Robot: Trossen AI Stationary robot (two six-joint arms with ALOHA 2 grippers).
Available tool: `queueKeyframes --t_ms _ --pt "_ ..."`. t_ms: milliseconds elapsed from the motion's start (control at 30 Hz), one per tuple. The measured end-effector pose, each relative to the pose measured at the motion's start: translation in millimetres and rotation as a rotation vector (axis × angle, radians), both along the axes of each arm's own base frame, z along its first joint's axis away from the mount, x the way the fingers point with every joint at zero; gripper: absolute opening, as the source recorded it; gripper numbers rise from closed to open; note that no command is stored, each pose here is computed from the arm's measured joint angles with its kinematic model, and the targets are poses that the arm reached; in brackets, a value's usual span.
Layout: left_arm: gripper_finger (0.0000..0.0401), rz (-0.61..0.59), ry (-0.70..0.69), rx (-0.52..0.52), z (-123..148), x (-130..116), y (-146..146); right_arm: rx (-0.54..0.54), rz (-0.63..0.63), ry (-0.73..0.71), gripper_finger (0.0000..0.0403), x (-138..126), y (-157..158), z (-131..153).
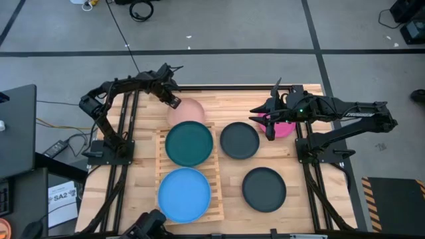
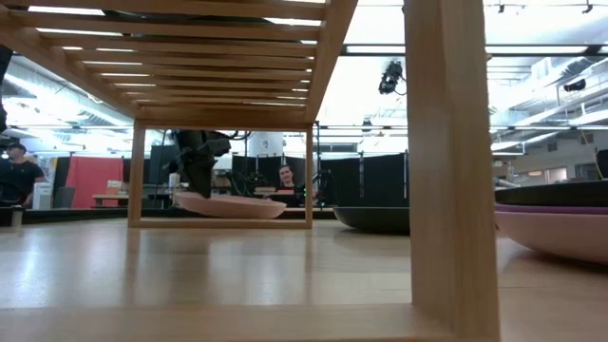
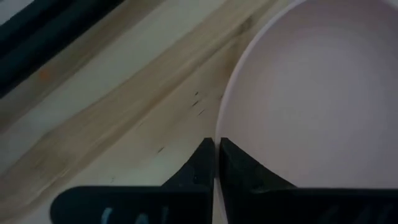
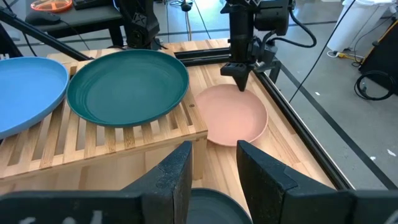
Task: Place and stack plates onto a shelf
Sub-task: Stack the top brown plate on top of the green plate on the shelf
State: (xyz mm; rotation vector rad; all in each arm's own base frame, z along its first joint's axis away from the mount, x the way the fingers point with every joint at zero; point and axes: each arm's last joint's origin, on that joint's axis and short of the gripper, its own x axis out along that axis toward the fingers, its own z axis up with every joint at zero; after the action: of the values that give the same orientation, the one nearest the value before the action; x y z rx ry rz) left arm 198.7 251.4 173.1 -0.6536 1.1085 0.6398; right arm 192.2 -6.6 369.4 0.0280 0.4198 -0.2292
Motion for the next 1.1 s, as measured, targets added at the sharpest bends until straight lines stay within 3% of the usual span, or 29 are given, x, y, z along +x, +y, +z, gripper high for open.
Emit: queueKeyframes --t_ms 533,1100 --pt "0.0014 0.018 0.149 -0.057 36.4 -2.6 -0.9 0.0 0.0 0.001 0.0132 -0.1 0.0 -0.1" --pt "0.0013 0.16 0.161 0.272 133.1 -28.6 -27.1 0.0 0.0 0.006 0.0132 -0.2 0.0 -0.5"
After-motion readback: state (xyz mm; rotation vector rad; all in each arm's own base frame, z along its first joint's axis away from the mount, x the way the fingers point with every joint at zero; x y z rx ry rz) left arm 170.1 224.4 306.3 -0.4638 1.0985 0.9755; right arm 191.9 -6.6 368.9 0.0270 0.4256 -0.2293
